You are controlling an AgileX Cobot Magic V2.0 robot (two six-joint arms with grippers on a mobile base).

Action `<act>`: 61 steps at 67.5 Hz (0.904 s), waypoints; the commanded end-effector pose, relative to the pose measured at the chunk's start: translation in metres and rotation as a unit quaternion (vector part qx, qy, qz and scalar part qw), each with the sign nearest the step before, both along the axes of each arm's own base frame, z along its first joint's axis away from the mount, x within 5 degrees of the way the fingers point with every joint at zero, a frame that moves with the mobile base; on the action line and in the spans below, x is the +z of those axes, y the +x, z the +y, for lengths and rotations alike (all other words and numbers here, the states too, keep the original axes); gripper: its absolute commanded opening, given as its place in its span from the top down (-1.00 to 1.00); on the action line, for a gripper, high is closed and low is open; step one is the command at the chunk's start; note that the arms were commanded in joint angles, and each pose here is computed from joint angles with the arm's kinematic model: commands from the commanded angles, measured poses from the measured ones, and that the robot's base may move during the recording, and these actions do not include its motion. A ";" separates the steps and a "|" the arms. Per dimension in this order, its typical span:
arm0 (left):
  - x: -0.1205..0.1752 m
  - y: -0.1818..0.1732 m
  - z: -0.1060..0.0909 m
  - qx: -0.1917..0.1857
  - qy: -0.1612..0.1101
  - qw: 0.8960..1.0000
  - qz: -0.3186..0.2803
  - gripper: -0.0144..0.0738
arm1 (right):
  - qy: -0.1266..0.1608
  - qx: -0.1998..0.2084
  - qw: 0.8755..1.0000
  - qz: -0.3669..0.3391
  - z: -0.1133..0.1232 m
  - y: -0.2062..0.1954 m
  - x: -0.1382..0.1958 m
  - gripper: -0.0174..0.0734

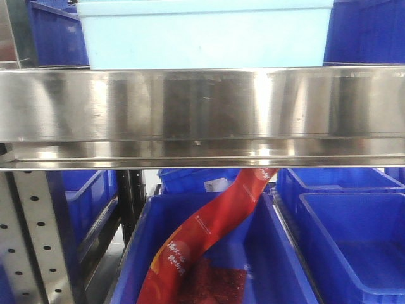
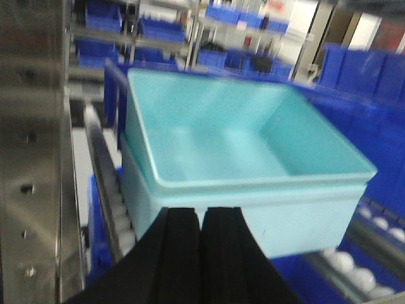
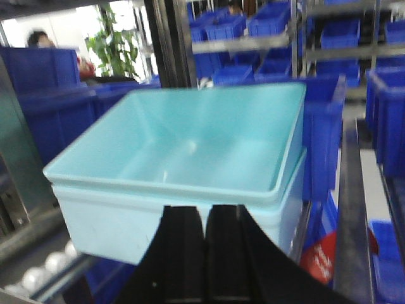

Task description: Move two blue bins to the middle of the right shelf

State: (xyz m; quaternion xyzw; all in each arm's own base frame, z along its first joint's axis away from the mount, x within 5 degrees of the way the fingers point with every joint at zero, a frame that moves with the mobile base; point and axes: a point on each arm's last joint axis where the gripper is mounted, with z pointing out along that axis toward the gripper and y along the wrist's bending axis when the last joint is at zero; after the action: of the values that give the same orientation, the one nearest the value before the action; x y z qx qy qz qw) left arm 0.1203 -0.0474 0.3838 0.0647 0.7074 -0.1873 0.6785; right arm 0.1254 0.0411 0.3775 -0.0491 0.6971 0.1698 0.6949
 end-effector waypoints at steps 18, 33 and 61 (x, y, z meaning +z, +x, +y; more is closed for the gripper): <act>0.016 -0.031 0.013 -0.005 -0.026 0.997 -0.068 0.92 | 0.005 0.002 0.999 -0.046 -0.005 -0.017 0.010 0.98; 0.016 -0.031 0.013 -0.005 -0.026 0.997 -0.068 0.92 | 0.033 0.005 0.999 -0.036 -0.005 -0.016 0.009 0.98; 0.016 -0.031 0.013 -0.005 -0.026 0.997 -0.068 0.92 | -0.099 -0.152 0.983 -0.023 -0.040 -0.046 -0.081 0.98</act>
State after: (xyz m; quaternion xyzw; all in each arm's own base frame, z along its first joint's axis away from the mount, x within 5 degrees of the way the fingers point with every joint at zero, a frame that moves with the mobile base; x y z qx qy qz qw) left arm 0.0905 -0.0346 0.3979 0.0590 0.6620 -0.2014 0.7195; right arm 0.0824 0.0041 0.3162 -0.0410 0.6853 -0.0071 0.7271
